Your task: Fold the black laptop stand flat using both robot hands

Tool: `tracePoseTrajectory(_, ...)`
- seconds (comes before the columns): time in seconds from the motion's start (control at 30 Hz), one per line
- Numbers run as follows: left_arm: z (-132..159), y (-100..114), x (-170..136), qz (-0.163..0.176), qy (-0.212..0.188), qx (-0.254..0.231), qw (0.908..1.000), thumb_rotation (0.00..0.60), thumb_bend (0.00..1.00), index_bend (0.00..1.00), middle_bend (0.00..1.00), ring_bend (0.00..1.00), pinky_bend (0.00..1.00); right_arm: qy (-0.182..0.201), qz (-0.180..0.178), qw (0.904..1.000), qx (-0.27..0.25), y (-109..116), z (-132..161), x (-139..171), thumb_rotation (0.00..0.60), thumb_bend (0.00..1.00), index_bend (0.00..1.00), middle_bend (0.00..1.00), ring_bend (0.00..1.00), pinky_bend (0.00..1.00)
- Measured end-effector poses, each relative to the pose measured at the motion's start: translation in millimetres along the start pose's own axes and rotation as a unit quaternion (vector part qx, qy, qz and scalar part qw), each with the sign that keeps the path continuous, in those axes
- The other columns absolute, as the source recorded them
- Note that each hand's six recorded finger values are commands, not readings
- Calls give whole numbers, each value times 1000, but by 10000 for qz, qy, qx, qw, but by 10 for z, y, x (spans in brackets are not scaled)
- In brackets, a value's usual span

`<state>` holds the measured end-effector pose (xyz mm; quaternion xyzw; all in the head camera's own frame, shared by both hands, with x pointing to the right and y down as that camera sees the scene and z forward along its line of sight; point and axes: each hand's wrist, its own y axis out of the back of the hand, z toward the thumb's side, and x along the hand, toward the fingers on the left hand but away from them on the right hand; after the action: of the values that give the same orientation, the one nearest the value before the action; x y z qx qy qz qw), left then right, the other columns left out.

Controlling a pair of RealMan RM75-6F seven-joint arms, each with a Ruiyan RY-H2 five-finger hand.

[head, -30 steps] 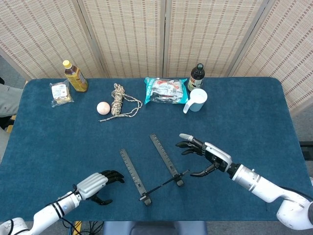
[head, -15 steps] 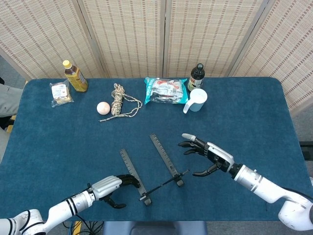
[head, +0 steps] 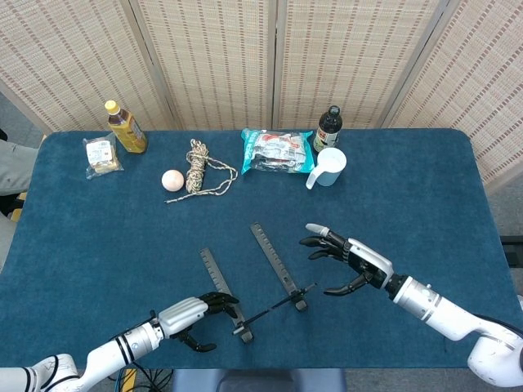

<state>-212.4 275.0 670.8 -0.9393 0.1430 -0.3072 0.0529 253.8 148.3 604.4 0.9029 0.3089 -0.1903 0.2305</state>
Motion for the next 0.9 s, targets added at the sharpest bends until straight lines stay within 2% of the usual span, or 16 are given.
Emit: tracePoseTrajectory(0.9, 9, -232, 40, -168, -116, -157, 9997, 600, 251, 233, 58, 0, 15, 10, -84, 10000, -29, 12, -18, 47, 600, 0, 0, 173, 105, 213)
